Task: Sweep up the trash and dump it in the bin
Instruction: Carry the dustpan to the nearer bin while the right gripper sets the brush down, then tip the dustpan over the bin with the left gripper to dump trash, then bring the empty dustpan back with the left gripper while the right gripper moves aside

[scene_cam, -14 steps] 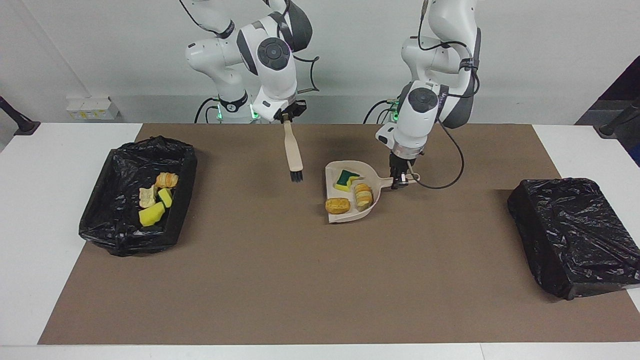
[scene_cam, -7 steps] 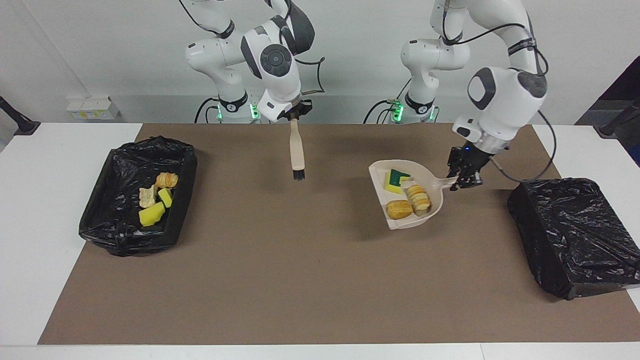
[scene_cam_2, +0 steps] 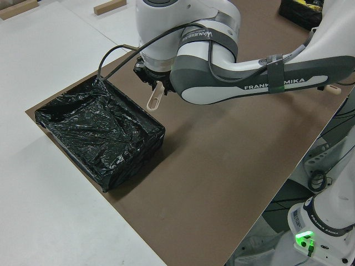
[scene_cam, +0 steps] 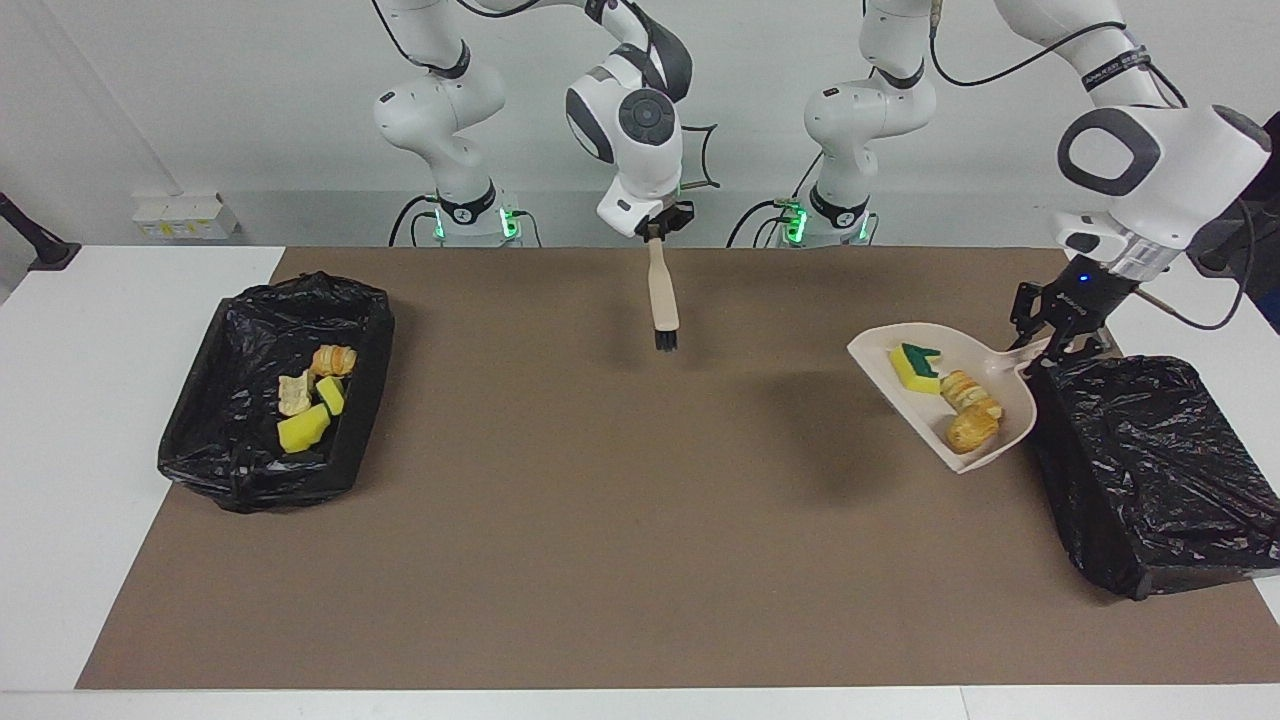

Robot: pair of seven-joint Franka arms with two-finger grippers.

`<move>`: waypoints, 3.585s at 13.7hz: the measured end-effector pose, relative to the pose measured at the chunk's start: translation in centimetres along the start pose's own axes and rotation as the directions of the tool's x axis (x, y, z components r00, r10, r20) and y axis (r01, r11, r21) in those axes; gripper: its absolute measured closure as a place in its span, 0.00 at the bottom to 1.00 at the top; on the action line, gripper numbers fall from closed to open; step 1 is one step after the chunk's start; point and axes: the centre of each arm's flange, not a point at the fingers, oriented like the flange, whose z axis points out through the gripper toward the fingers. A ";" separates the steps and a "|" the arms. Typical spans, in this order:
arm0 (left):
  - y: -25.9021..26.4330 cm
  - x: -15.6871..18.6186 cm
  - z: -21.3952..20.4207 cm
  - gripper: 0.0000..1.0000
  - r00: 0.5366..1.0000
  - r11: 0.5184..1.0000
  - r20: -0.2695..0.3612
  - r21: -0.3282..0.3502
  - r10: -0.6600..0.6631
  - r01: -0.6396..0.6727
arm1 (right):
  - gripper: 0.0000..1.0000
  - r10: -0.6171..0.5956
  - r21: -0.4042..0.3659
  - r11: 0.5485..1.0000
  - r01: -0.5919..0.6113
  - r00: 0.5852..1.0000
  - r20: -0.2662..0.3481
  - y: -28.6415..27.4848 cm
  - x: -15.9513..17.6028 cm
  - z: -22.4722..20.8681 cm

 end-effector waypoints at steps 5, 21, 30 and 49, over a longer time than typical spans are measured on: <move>-7.2 -6.9 -5.7 0.67 1.000 0.996 0.020 0.090 0.009 -0.011 | 0.74 0.012 -0.035 0.999 -0.010 0.999 0.045 0.5 0.2 1.0; -15.8 -8.5 -4.7 0.67 0.610 0.872 0.668 -0.124 0.426 -0.473 | 0.74 0.003 0.007 1.000 -0.003 0.999 0.047 1.6 1.2 1.9; -16.0 -3.0 -4.7 0.67 0.377 0.806 0.769 -0.287 0.516 -0.518 | 0.25 0.001 0.006 1.000 -0.001 0.999 0.049 1.6 1.3 2.0; -7.9 11.2 -2.7 0.67 0.543 0.842 0.677 -0.222 0.497 -0.492 | 0.00 0.018 -0.099 0.994 -0.055 0.940 -0.342 26.8 17.9 -19.4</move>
